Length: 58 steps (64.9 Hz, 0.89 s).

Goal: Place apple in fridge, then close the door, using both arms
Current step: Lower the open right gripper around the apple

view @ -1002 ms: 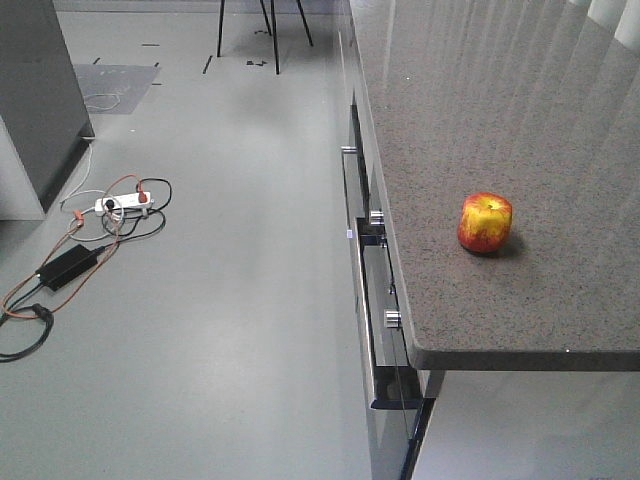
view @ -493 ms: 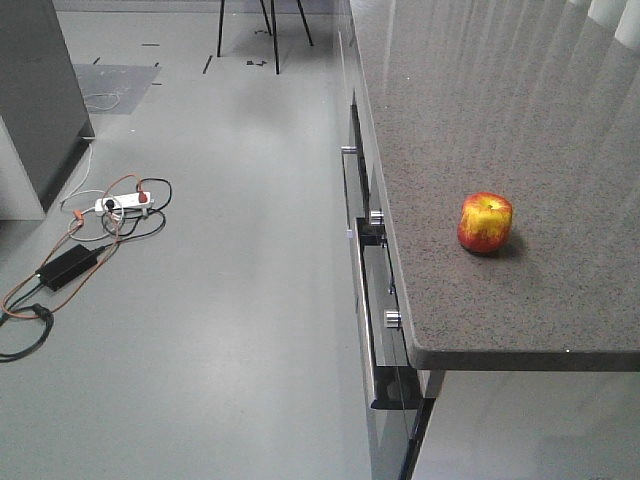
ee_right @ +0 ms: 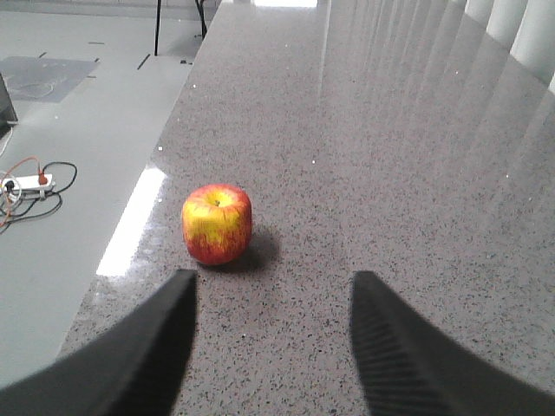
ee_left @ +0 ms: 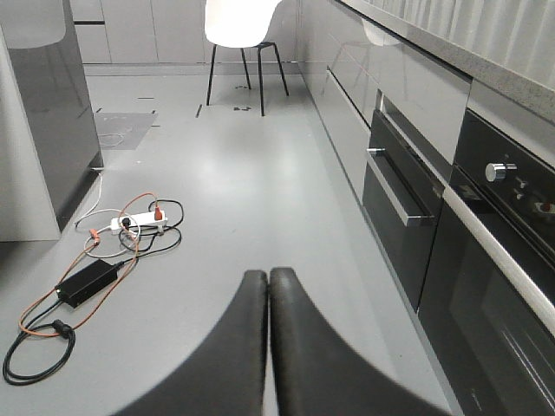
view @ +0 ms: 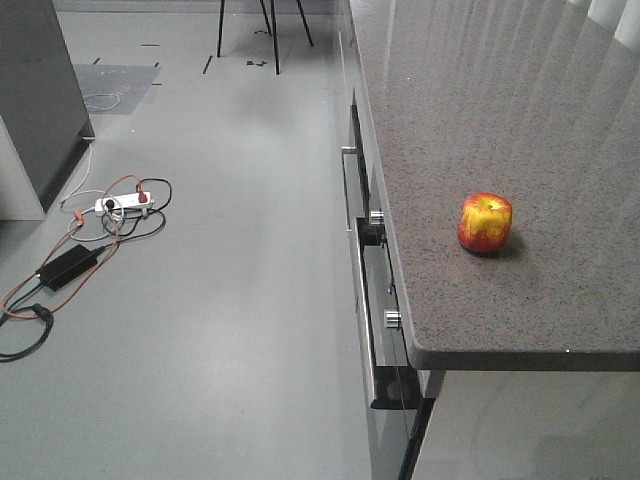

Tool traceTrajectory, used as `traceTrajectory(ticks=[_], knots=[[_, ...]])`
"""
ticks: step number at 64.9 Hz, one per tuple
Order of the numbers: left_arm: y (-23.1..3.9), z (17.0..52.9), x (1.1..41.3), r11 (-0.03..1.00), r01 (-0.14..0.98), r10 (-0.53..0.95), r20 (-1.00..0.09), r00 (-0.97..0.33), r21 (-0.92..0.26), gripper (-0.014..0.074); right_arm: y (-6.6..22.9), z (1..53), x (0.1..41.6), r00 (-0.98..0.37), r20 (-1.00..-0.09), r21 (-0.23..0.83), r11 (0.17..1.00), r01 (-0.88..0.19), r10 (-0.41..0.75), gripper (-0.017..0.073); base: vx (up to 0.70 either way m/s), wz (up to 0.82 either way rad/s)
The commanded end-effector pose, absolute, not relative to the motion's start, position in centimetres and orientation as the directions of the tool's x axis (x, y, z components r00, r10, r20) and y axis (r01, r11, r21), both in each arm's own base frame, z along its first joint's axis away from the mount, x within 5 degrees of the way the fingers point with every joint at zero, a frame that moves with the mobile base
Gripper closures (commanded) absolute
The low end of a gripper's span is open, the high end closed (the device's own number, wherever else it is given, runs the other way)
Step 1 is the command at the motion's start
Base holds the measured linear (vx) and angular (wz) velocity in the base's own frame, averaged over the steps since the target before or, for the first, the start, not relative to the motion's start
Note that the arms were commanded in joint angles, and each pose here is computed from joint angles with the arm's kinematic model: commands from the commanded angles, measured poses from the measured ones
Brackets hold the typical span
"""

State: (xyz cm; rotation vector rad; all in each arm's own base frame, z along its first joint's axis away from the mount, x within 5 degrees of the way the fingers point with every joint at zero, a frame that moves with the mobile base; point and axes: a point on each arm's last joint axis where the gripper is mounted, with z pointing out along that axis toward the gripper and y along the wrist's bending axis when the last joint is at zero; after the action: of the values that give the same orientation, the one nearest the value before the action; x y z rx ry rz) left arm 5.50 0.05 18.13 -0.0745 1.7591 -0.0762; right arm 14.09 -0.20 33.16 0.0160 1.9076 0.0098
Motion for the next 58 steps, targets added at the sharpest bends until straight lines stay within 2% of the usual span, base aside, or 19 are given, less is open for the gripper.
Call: traceTrajectory(ticks=[1,7,12,18,28,35,45,58], knots=[[-0.1,18.1,5.6,0.994,0.009,-0.107,-0.986,-0.127,-0.109,0.0599,-0.3,34.7,14.3,-0.244,-0.970,0.006,1.000,0.011,0.008,0.0012,0.00,0.00],[-0.1,18.1,5.6,0.994,0.009,-0.107,-0.986,-0.127,-0.109,0.0599,-0.3,34.6,14.3,-0.247,-0.969,0.006,1.000,0.011,0.008,-0.0072,0.00,0.00],[-0.1,18.1,5.6,0.994,0.009,-0.107,-0.986,-0.127,-0.109,0.0599,-0.3,34.5,14.3,-0.263,-0.965,0.006,1.000,0.010,0.009,-0.0098,0.00,0.00],[-0.1,18.1,5.6,0.994,0.009,-0.107,-0.986,-0.127,-0.109,0.0599,-0.3,34.5,14.3,-0.255,-0.967,0.013,1.000,0.010,0.015,-0.0093,0.00,0.00],[-0.1,18.1,5.6,0.994,0.009,-0.107,-0.986,-0.127,-0.109,0.0599,0.0,34.8,14.3,-0.246,-0.964,0.098,0.995,0.006,0.097,-0.0070,0.00,0.00],[-0.1,18.1,5.6,0.994,0.009,-0.107,-0.986,-0.127,-0.109,0.0599,0.1,35.4,15.1,-0.260,-0.961,0.103,0.995,-0.008,0.097,-0.0053,0.00,0.00],[-0.1,18.1,5.6,0.994,0.009,-0.107,-0.986,-0.127,-0.109,0.0599,0.2,37.6,17.9,-0.275,-0.958,0.093,0.995,-0.026,0.082,-0.0048,0.00,0.00],[-0.1,18.1,5.6,0.994,0.009,-0.107,-0.986,-0.127,-0.109,0.0599,0.1,39.2,24.0,-0.348,-0.936,0.077,0.996,-0.042,0.058,-0.0046,0.00,0.00]])
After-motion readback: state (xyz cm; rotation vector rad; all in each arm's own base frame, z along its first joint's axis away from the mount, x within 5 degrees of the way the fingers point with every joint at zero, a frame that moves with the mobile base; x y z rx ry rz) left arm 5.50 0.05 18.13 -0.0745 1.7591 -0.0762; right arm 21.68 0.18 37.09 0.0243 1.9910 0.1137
